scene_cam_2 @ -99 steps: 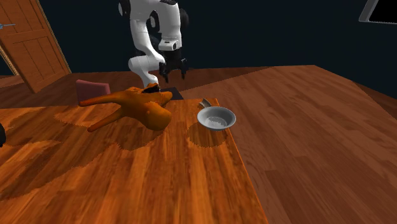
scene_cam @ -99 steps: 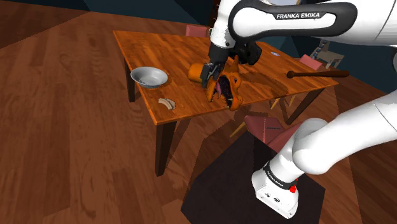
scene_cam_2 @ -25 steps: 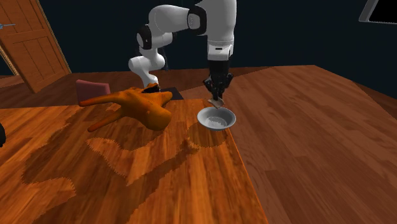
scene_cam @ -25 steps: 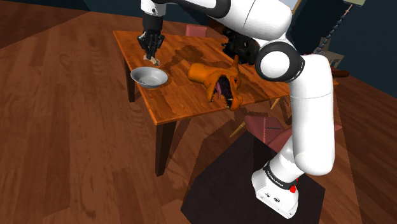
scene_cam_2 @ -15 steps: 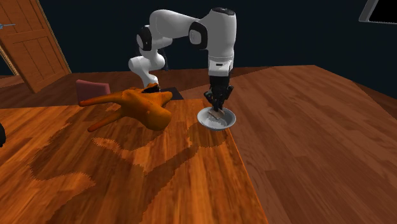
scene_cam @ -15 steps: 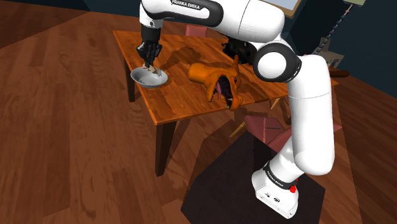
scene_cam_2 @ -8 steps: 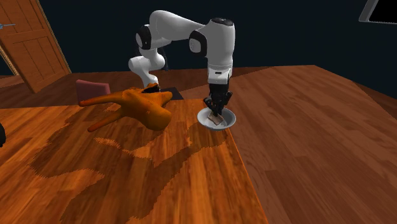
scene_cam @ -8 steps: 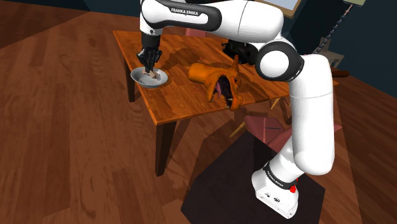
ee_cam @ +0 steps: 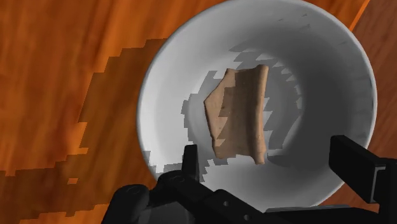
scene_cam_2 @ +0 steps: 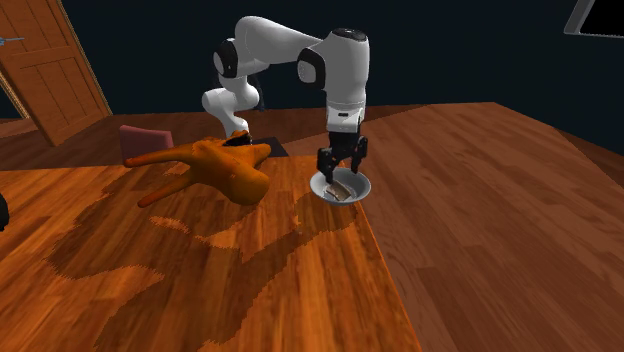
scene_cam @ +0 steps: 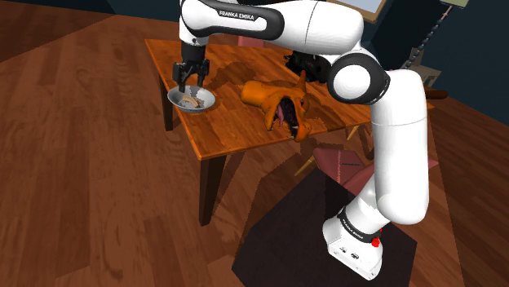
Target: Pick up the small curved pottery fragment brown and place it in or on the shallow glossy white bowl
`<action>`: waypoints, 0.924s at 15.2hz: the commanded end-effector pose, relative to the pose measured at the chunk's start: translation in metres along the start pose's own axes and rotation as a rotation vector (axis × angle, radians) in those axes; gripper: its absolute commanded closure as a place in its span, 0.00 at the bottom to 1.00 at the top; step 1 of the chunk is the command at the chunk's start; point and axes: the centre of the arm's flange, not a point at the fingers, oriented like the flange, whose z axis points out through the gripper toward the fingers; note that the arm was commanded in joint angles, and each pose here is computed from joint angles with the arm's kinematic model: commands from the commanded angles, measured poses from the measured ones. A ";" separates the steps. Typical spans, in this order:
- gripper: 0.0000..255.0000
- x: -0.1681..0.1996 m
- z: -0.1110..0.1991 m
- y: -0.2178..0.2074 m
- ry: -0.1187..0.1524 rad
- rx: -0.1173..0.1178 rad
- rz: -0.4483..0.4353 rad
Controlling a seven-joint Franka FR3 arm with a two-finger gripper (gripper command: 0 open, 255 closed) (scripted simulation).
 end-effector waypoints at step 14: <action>0.00 0.000 -0.050 0.000 0.000 0.000 0.000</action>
